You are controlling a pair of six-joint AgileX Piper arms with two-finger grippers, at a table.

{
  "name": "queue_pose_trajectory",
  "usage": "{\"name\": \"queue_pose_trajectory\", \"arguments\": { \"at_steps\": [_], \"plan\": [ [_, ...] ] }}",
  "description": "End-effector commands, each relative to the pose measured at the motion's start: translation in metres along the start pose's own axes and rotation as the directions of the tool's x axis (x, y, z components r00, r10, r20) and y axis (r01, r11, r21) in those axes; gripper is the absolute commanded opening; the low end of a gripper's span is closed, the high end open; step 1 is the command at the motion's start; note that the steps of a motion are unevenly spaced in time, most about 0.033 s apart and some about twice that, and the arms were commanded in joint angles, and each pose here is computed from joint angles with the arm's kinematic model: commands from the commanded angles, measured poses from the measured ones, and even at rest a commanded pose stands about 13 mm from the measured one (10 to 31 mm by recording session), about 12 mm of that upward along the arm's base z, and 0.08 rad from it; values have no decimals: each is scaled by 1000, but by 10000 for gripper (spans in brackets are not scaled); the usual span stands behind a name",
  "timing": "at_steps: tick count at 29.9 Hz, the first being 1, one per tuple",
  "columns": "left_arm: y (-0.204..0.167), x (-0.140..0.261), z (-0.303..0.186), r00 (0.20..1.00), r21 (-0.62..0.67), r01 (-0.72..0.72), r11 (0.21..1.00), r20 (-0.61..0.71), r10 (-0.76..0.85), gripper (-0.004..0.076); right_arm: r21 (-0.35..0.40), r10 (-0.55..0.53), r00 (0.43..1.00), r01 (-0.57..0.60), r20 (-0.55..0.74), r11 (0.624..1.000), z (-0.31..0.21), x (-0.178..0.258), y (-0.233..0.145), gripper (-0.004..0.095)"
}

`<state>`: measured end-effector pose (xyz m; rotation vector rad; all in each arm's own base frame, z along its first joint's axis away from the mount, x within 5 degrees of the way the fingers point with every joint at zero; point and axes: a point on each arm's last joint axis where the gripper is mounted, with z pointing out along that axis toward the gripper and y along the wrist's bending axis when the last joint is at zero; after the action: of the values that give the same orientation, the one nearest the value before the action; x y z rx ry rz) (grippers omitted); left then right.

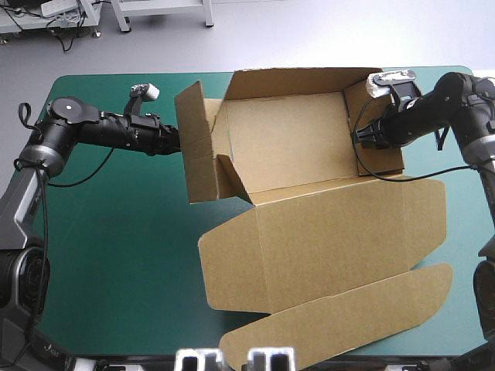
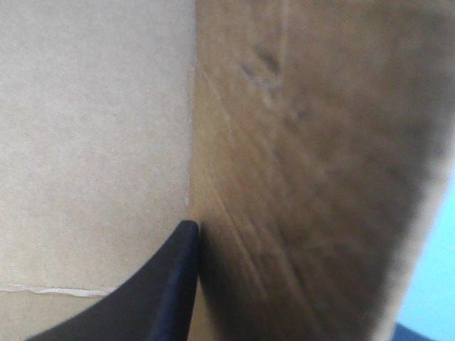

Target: Fold the box

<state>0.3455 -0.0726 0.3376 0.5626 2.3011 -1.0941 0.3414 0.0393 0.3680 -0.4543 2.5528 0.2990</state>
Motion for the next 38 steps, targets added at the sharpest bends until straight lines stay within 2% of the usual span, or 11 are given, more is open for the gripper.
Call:
{"name": "queue_pose_trajectory", "arguments": {
  "at_steps": [1, 7, 13, 21, 28, 31, 35, 38],
  "plan": [
    [-52, -10, -27, 992, 132, -94, 987, 100, 81, 8, 4, 16, 993, -16, 115, 1000, -18, -10, 2, -20],
    [-76, -11, -31, 981, 164, -159, 974, 134, 138, 14, -11, 26, 989, -25, 146, 1000, -18, -14, 4, -20],
    [-97, -11, -18, 980, 260, -172, 950, 142, 139, 78, -15, 38, 985, -36, 168, 999, -19, -16, 4, -20],
    [-116, -11, -8, 978, 344, -185, 921, 153, 139, 217, -11, 37, 988, -36, 150, 999, -17, -16, 11, -18],
    [-120, -15, -12, 972, 328, -218, 919, 162, 173, 419, 97, 1, 983, -19, 183, 995, -10, -24, 33, -18],
    [-118, -15, -13, 967, 275, -246, 929, 133, 217, 434, 80, 4, 978, -21, 209, 997, -9, -28, 44, -19],
    [-102, -14, -10, 977, 96, -208, 973, 66, 202, 434, 46, 12, 971, -24, 237, 999, -7, -31, 55, -18],
    [-89, -22, -11, 982, -50, -138, 989, 123, 144, 434, 27, 35, 963, -43, 267, 999, -7, -34, 63, -19]
  ]
}}
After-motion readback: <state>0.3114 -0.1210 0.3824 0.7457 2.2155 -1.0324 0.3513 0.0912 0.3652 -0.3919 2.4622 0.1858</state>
